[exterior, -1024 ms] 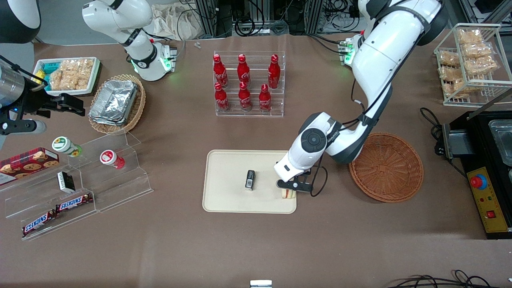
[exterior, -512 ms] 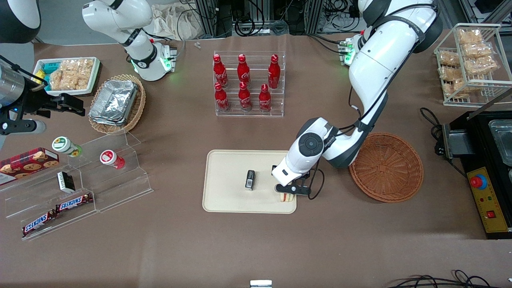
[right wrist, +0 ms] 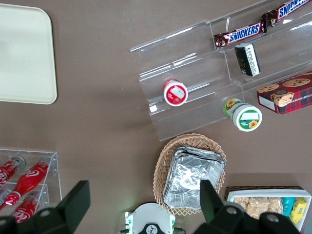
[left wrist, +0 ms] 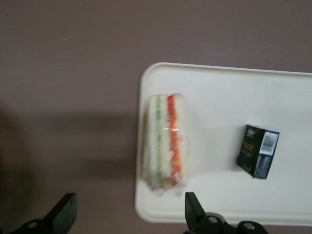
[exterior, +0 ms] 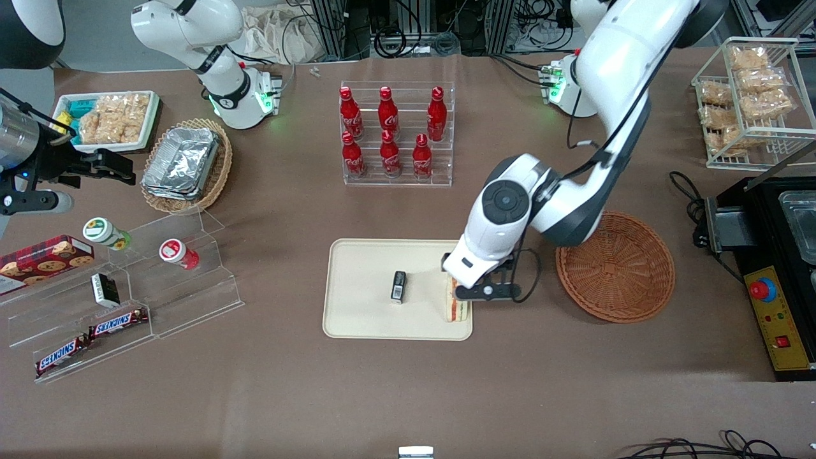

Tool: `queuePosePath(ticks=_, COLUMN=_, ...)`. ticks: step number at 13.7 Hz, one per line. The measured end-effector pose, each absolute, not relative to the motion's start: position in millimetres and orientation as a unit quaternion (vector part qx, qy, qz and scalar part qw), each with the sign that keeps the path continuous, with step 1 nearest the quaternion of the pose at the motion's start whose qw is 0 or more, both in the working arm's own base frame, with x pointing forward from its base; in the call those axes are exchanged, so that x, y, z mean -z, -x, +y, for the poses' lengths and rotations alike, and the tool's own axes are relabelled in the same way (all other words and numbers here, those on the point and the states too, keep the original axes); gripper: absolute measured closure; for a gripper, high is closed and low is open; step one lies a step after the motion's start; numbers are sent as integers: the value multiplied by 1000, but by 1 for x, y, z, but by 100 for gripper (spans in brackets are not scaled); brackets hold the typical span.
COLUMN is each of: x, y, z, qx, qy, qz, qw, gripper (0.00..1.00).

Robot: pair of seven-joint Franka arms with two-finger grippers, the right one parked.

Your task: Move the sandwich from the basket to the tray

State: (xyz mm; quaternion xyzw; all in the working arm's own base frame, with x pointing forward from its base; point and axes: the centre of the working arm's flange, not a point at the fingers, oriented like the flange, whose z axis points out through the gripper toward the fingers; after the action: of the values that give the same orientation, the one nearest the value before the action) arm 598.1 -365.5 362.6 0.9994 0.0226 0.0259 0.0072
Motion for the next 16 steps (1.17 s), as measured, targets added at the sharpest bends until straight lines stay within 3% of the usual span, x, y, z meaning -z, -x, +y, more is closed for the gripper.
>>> queuePosePath(ticks=5, x=-466, y=-605, z=-250, qx=33, qy=-999, qz=-4, qw=13, gripper=0)
queuePosePath(ticks=9, x=-531, y=-594, z=-152, qx=63, qy=-998, qz=-3, qw=20, gripper=0)
queuePosePath(ticks=16, x=-583, y=-533, z=-75, qx=47, qy=-999, qz=22, qw=-7, gripper=0)
